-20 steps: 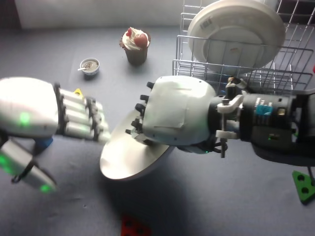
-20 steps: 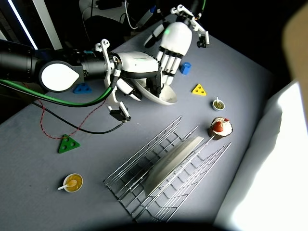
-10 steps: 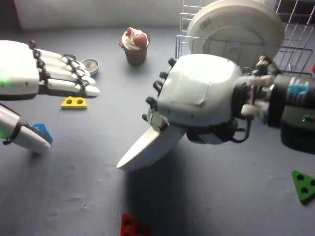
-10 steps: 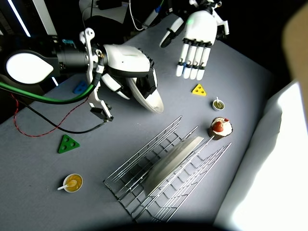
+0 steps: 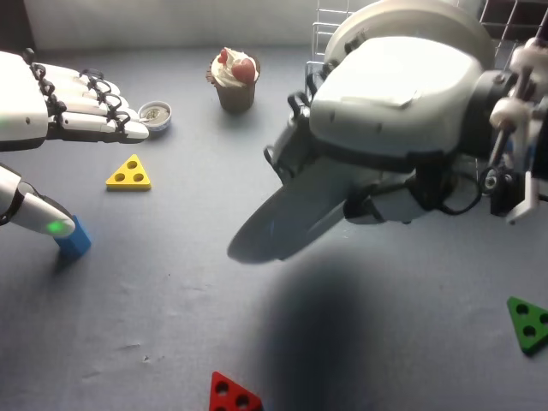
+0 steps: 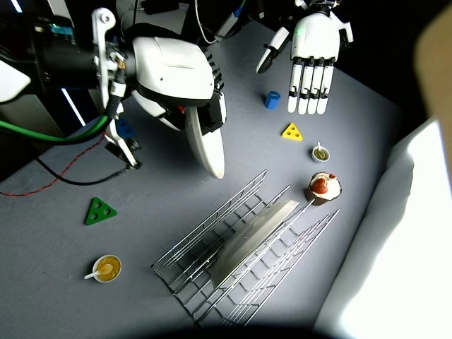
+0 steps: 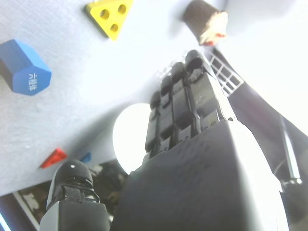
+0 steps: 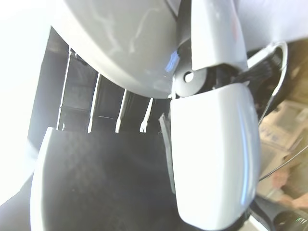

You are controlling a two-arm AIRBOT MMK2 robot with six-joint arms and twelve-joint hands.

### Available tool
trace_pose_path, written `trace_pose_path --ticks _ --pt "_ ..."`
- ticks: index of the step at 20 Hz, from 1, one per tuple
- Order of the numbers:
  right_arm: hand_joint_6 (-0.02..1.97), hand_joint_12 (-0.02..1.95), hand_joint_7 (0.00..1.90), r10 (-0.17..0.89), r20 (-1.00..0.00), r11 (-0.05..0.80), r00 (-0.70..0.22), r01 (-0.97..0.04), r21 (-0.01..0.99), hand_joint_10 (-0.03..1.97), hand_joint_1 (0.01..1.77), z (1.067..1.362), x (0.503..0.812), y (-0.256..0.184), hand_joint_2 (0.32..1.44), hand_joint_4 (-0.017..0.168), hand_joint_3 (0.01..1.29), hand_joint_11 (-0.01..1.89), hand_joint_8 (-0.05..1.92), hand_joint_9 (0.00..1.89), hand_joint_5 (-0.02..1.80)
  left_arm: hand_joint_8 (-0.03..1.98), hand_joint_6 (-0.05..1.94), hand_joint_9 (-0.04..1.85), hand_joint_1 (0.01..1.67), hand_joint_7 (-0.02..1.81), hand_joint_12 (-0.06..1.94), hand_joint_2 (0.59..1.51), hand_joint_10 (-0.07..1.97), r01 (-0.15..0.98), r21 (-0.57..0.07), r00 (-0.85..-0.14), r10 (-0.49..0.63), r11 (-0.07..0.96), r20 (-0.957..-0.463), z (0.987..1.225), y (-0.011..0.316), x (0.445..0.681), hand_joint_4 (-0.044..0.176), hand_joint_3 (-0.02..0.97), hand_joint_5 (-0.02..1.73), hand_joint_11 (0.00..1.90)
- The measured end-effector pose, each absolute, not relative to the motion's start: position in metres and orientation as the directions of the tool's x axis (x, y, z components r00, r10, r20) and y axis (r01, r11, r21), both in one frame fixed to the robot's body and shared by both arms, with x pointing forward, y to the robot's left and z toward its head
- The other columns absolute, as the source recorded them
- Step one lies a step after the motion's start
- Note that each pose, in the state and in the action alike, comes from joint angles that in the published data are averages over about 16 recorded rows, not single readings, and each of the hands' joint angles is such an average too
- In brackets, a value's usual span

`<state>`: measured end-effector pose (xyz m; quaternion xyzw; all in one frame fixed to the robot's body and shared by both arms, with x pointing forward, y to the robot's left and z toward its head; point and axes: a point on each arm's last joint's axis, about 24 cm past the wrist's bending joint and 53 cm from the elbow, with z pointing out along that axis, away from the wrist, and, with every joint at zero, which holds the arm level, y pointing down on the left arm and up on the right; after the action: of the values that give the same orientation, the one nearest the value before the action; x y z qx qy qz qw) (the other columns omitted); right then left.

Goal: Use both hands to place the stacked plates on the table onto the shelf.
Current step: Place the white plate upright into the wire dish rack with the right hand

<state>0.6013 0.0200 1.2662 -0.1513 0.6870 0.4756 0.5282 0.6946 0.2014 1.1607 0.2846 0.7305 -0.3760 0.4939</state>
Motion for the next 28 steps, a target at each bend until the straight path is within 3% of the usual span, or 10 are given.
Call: trace_pose_path --ticks 9,14,21,28 --pt "0.98 1.28 1.19 0.502 -0.713 0.427 -0.489 -0.577 0.696 0.59 1.47 1.309 0.618 -0.011 0.89 -0.003 0.01 1.01 0.37 1.18 0.95 0.00 0.00 0.18 0.08 0.17 0.01 1.050 0.01 0.785 -0.260 -0.347 0.052 0.562 -0.936 1.159 0.204 0.697 0.002 -0.001 0.11 0.18" --pt "0.95 1.26 1.22 0.598 -0.611 0.377 -0.519 -0.490 0.786 0.58 1.48 1.322 0.636 -0.033 0.90 -0.006 0.01 1.03 0.30 1.19 0.96 0.00 0.00 0.18 0.08 0.17 0.01 1.050 0.01 0.789 -0.255 -0.348 0.063 0.559 -0.935 1.157 0.203 0.696 0.002 -0.001 0.12 0.18" --pt "0.91 1.09 1.26 0.682 -0.506 0.330 -0.528 -0.395 0.857 0.55 1.48 1.328 0.660 -0.063 0.91 -0.008 0.01 1.09 0.27 1.22 0.97 0.00 0.00 0.19 0.07 0.18 0.01 1.050 0.01 0.795 -0.252 -0.350 0.078 0.552 -0.934 1.154 0.200 0.693 0.002 -0.001 0.12 0.19" --pt "0.87 1.08 1.23 0.719 -0.449 0.307 -0.531 -0.337 0.890 0.49 1.47 1.329 0.674 -0.080 0.92 -0.008 0.01 1.09 0.32 1.25 0.97 0.00 0.00 0.20 0.08 0.19 0.01 1.044 0.01 0.799 -0.249 -0.352 0.089 0.547 -0.932 1.151 0.197 0.690 0.002 -0.002 0.13 0.19"
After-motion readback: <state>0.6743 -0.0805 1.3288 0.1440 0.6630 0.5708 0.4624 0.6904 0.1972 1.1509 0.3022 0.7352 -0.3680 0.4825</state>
